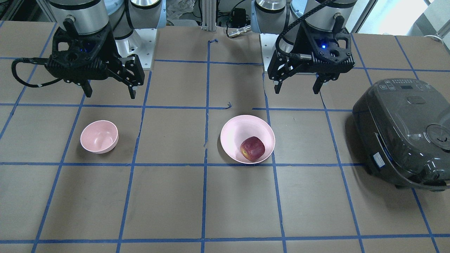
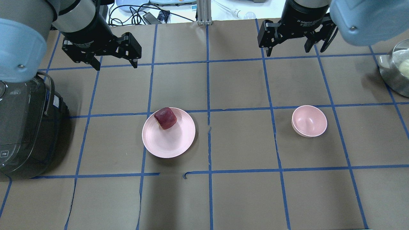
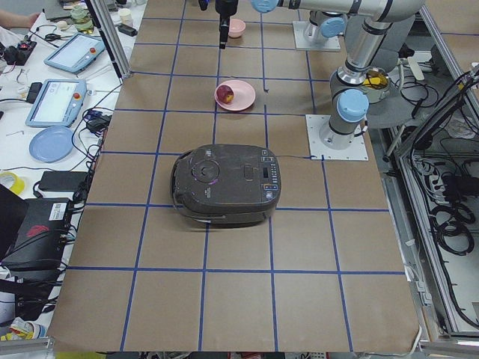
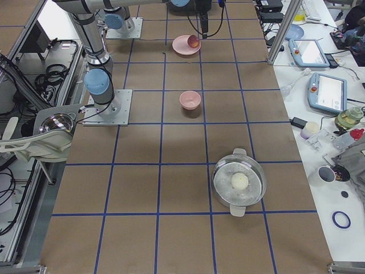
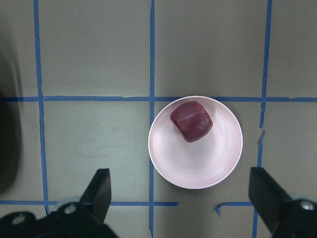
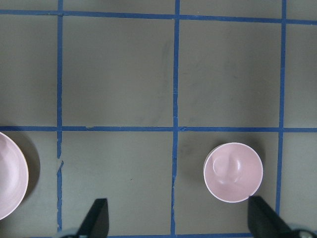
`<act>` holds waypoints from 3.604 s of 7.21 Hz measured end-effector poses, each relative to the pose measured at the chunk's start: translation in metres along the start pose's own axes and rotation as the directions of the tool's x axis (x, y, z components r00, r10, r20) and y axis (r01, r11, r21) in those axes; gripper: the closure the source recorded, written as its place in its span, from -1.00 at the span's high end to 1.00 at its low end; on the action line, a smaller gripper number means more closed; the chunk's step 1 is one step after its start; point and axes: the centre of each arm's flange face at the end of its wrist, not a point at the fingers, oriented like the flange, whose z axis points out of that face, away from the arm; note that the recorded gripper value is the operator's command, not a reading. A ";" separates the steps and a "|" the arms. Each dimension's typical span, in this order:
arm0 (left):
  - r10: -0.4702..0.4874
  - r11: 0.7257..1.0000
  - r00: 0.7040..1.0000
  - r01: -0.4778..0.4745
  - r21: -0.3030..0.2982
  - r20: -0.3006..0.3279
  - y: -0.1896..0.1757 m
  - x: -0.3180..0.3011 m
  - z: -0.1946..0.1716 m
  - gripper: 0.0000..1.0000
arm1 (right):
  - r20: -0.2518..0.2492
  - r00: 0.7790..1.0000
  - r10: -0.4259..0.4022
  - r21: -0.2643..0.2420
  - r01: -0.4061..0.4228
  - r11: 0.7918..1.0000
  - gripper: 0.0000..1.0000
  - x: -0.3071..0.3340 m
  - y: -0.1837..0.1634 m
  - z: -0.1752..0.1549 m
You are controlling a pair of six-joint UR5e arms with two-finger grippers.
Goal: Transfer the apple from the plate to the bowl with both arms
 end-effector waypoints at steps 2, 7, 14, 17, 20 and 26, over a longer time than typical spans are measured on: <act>0.002 1.000 1.000 -0.002 0.000 -0.001 0.000 0.000 0.000 1.00 | -0.001 1.000 0.000 -0.002 0.000 1.000 1.00 0.000 0.000 0.000; 0.006 1.000 1.000 -0.006 0.008 0.002 0.003 -0.003 -0.009 1.00 | -0.011 1.000 0.001 0.000 -0.001 1.000 1.00 0.002 0.000 -0.001; 0.017 1.000 1.000 -0.017 0.005 -0.007 0.002 0.000 -0.003 1.00 | -0.012 1.000 0.001 0.001 -0.001 1.000 1.00 0.002 0.000 -0.001; -0.014 0.999 1.000 0.014 -0.033 -0.004 0.002 0.002 0.038 1.00 | -0.015 1.000 0.002 0.001 -0.002 1.000 1.00 0.008 -0.003 0.000; -0.134 0.991 0.991 0.134 0.014 -0.014 0.000 0.002 0.158 1.00 | -0.027 0.999 -0.029 -0.030 0.029 0.999 1.00 0.088 -0.020 0.013; -0.580 0.803 0.815 0.569 -0.178 -0.009 0.006 0.033 0.283 1.00 | 0.044 0.999 -0.002 -0.151 0.008 0.989 0.96 0.205 0.013 0.178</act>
